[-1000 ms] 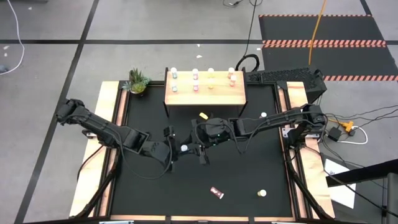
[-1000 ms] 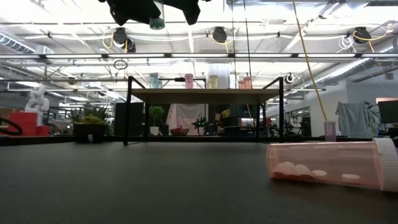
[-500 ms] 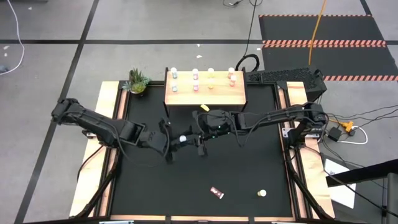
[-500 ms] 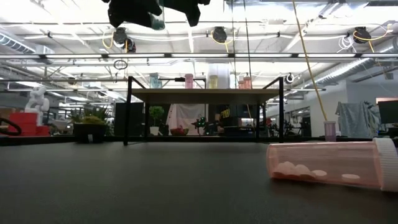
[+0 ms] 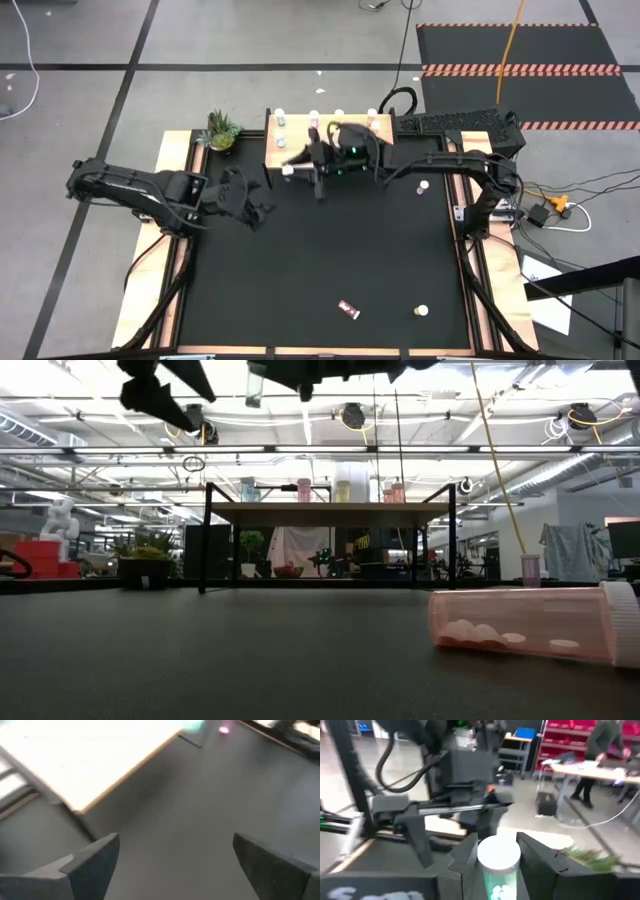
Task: Pick and place medicine bottles onto shelf by color
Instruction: Put the blue pill bottle aligned with the other blue pill bottles on the shelf, then put the violet pill bottle aligned with the other violet pill bottles on the shelf
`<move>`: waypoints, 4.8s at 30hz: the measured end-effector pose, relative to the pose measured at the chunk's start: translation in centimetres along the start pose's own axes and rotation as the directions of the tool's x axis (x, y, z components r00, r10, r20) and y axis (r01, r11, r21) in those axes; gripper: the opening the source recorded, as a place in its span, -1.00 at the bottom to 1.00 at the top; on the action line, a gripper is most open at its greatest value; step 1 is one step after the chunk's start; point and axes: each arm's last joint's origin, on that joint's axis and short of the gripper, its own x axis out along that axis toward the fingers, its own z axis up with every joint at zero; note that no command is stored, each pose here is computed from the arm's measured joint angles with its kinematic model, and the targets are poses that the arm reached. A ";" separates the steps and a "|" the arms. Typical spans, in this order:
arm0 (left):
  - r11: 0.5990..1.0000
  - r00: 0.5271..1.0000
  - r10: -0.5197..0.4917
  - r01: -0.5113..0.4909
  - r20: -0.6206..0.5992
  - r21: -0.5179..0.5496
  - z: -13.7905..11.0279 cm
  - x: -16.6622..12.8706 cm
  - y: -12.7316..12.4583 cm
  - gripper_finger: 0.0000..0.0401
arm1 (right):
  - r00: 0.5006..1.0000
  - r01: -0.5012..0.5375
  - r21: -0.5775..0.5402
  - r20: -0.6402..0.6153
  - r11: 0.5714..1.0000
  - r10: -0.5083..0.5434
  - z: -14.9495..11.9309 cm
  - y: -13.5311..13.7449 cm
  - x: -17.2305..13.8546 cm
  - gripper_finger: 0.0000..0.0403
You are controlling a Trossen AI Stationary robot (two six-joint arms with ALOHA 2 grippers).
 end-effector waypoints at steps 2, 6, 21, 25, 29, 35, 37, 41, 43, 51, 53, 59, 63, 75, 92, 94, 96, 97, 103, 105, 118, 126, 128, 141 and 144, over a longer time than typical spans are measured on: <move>0.999 0.999 0.044 -0.044 0.016 -0.019 0.1 -0.4 0.7 0.94 | 1.000 0.010 -0.022 0.019 1.000 -0.010 0.8 -1.6 0.9 -0.40; 0.991 0.994 0.108 -0.107 0.016 -0.076 0.1 -0.9 2.0 0.94 | 0.999 0.044 0.019 -0.018 0.999 -0.044 0.1 -4.1 3.0 -0.41; 0.960 0.971 0.224 -0.205 -0.083 0.188 -0.6 -1.1 3.8 0.95 | 0.954 0.268 0.122 -0.171 0.956 -0.246 -7.8 -7.3 6.7 -0.41; 0.950 0.963 0.254 -0.232 -0.086 0.210 -0.4 -1.3 4.8 0.95 | 0.927 0.343 0.095 -0.195 0.934 -0.320 -8.4 -7.7 6.8 -0.41; 0.951 0.964 0.256 -0.239 -0.067 0.197 -0.1 -1.9 5.6 0.95 | 0.916 0.378 0.106 -0.184 0.920 -0.355 -8.2 -8.1 6.6 -0.41; 0.952 0.965 0.260 -0.250 -0.035 0.175 0.1 -2.9 6.7 0.95 | 0.913 0.389 0.173 -0.202 0.905 -0.354 -9.4 -8.2 6.3 -0.41; 0.955 0.966 0.259 -0.251 -0.025 0.160 0.1 -3.2 6.9 0.95 | 0.915 0.390 0.194 -0.191 0.900 -0.355 -9.8 -8.0 6.1 -0.41; 0.959 0.968 0.252 -0.248 -0.013 0.135 0.1 -3.6 7.2 0.95 | 0.920 0.384 0.203 -0.162 0.901 -0.356 -10.2 -7.5 5.9 -0.41; 0.960 0.968 0.251 -0.248 -0.012 0.134 0.1 -3.6 7.2 0.95 | 0.921 0.381 0.202 -0.164 0.902 -0.352 -10.0 -7.3 5.6 -0.41; 0.956 0.968 0.252 -0.246 -0.015 0.157 0.1 -3.5 7.1 0.95 | 0.924 0.377 0.186 -0.138 0.907 -0.356 -9.5 -7.3 5.4 -0.41; 0.956 0.968 0.252 -0.246 -0.014 0.158 0.1 -3.5 7.1 0.95 | 0.924 0.377 0.186 -0.141 0.907 -0.355 -9.5 -7.3 5.4 -0.41; 0.956 0.968 0.252 -0.246 -0.014 0.159 0.1 -3.5 7.1 0.95 | 0.929 0.365 0.185 -0.139 0.912 -0.344 -9.4 -6.8 5.7 -0.41; 0.956 0.968 0.252 -0.246 -0.014 0.159 0.1 -3.5 7.1 0.95 | 0.932 0.358 0.185 -0.140 0.915 -0.336 -9.4 -6.6 5.8 -0.41; 0.956 0.968 0.252 -0.247 -0.013 0.159 0.1 -3.5 7.1 0.95 | 0.928 0.366 0.188 -0.154 0.912 -0.340 -9.5 -6.6 5.7 -0.20; 0.965 0.974 0.223 -0.226 0.040 0.129 0.7 -3.4 6.8 0.95 | 0.886 0.446 0.037 -0.164 0.894 -0.435 1.4 -4.6 -2.3 -0.12; 0.972 0.977 0.193 -0.203 0.091 0.116 1.2 -3.4 6.5 0.95 | 0.865 0.468 0.027 -0.222 0.883 -0.451 2.6 -4.0 -4.3 -0.12; 0.978 0.975 0.160 -0.177 0.153 0.109 1.9 -3.3 6.1 0.95 | 0.836 0.495 0.031 -0.286 0.868 -0.467 3.4 -3.2 -6.5 -0.12; 0.980 0.973 0.146 -0.167 0.179 0.110 2.1 -3.2 5.9 0.95 | 0.823 0.513 0.040 -0.305 0.857 -0.478 3.6 -2.8 -7.6 -0.12; 0.974 0.958 0.116 -0.160 0.261 0.158 2.8 -2.1 5.3 0.95 | 0.768 0.612 0.172 -0.362 0.772 -0.528 0.3 -0.6 -13.7 -0.12; 0.975 0.960 0.125 -0.165 0.249 0.146 2.8 -1.6 5.2 0.95 | 0.747 0.642 0.234 -0.404 0.730 -0.528 -1.9 0.5 -15.4 -0.12; 0.976 0.993 0.063 -0.081 0.098 0.200 2.6 2.2 3.5 0.95 | 0.396 0.859 0.156 -0.807 0.488 -0.439 -9.2 6.9 -24.6 -0.12; 0.982 0.993 0.026 -0.047 0.111 0.183 2.9 3.0 2.9 0.95 | 0.285 0.864 0.058 -0.876 0.501 -0.390 -13.2 7.6 -26.4 -0.01; 0.985 0.995 0.024 -0.041 0.102 0.167 2.9 3.0 2.9 0.95 | 0.263 0.858 0.035 -0.887 0.512 -0.379 -14.9 7.9 -26.6 0.08; 0.984 0.999 0.032 -0.034 0.017 0.175 1.7 2.6 2.8 0.95 | 0.231 0.971 0.174 -0.849 0.161 -0.475 -16.8 7.0 -26.7 0.47; 0.980 0.999 0.037 -0.040 0.021 0.196 1.8 2.6 3.0 0.95 | 0.229 0.973 0.208 -0.857 0.096 -0.463 -16.8 6.7 -26.9 0.46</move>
